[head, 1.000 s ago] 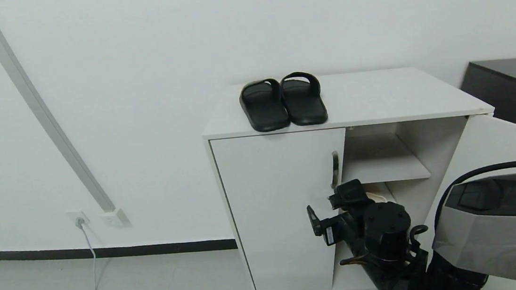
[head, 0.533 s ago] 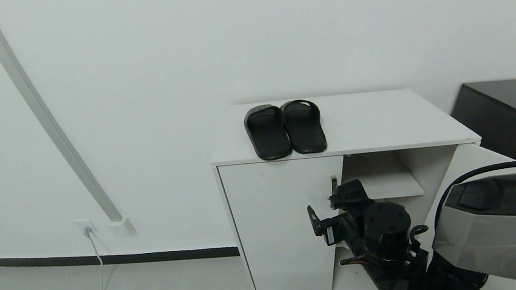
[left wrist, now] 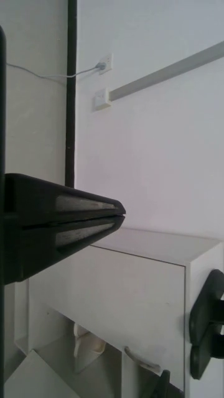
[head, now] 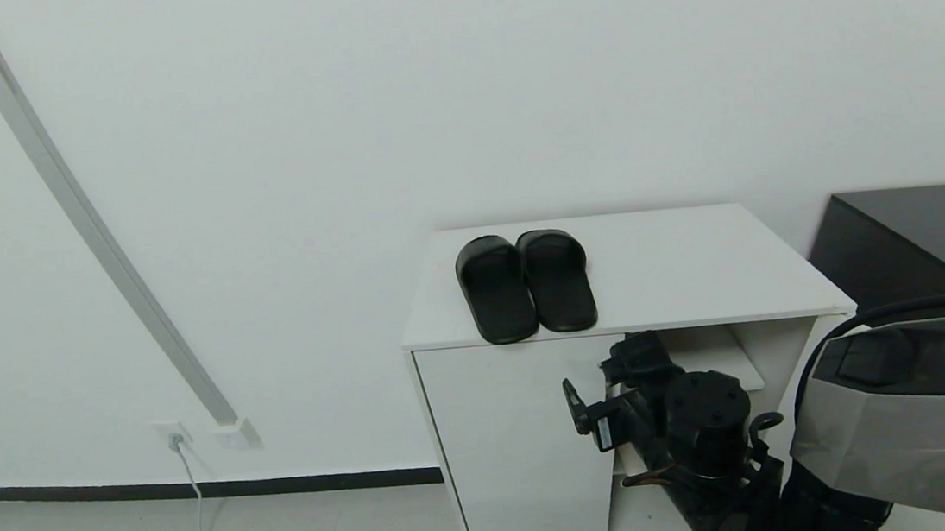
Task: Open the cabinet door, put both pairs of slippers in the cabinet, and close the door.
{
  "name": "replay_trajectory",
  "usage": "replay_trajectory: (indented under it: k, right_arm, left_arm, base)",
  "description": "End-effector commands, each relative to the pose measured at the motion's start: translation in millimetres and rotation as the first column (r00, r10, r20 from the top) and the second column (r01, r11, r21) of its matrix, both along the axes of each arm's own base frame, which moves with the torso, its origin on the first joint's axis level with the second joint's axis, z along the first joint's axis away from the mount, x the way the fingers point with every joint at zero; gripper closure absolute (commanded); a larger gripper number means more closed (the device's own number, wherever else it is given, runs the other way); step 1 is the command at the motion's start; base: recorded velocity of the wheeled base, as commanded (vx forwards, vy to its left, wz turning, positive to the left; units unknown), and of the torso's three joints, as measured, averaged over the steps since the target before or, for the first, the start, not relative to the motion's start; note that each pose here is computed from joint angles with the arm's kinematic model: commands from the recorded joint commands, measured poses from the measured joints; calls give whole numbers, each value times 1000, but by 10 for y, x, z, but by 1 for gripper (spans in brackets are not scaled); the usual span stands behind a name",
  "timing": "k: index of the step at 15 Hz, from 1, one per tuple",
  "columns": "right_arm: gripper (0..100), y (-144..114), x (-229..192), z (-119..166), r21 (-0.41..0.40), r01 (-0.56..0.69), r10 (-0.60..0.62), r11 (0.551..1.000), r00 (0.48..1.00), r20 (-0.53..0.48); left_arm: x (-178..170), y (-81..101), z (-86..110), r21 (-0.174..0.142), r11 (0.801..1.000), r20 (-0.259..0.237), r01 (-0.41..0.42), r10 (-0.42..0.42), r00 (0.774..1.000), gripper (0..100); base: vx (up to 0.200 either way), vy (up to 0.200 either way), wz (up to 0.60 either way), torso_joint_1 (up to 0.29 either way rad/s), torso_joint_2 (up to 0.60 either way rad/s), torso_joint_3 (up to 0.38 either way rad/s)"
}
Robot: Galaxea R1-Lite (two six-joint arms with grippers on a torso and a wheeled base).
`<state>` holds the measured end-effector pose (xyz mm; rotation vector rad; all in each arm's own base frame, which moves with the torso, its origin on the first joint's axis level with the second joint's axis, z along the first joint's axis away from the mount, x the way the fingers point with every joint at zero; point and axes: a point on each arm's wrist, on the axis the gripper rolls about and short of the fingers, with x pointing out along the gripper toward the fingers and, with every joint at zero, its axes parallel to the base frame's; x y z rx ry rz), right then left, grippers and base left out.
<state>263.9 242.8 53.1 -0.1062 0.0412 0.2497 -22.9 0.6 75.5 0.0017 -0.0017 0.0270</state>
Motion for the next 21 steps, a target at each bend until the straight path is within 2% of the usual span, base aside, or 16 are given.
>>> replay_trajectory:
  k: [1, 3, 6, 8, 9, 10, 11, 14, 17, 21]
  right_arm:
    - [0, 10, 8, -41, -13, -22, 22, 1000, 1000, -2]
    - [0, 16, 5, -60, -24, -54, 54, 998, 998, 11]
    - [0, 100, 63, 289, -24, -97, 99, 995, 991, 94]
    - [0, 132, 103, 534, -34, -95, 97, 995, 993, 64]
    - [0, 161, 116, 822, -24, -100, 101, 995, 993, 54]
    - [0, 184, 123, 923, -9, -103, 103, 995, 994, 42]
    - [0, 240, 154, 1231, 58, -101, 102, 993, 995, -12]
    - [0, 346, 102, 1565, 125, -84, 105, 989, 980, -169]
    - [0, 499, 158, 1423, 140, 0, 33, 990, 972, -231]
    - [0, 652, 109, 1263, 124, -27, 57, 992, 968, -246]
  left_arm:
    - [1, 0, 0, 0, 1000, -2, 1, -1, 1000, 100]
    - [1, 0, 0, 1, 1000, -2, -1, 1, 1000, 100]
    - [1, 0, 0, 0, 1000, -2, 1, -1, 1000, 100]
    - [1, 0, 0, 4, 1000, -2, 1, -1, 1000, 100]
    - [1, 0, 0, 3, 1000, -2, 1, -1, 1000, 100]
    - [1, 0, 0, 3, 1000, -2, 1, -1, 1000, 100]
    - [1, 0, 0, 3, 1000, -2, 1, -1, 1000, 100]
    - [1, 0, 0, 1, 1000, -2, 1, -1, 1000, 100]
    - [1, 0, 0, 1, 1000, -2, 1, -1, 1000, 100]
    - [1, 0, 0, 0, 1000, -2, -1, 1, 1000, 100]
  base:
    - [0, 0, 0, 222, -500, -276]
    - [0, 0, 0, 73, -151, -78]
    - [0, 0, 0, 0, 0, 0]
    - [0, 0, 0, 0, 0, 0]
    - [0, 0, 0, 0, 0, 0]
    - [0, 0, 0, 0, 0, 0]
    - [0, 0, 0, 0, 0, 0]
    - [0, 0, 0, 0, 0, 0]
    - [0, 0, 0, 0, 0, 0]
    - [0, 0, 0, 0, 0, 0]
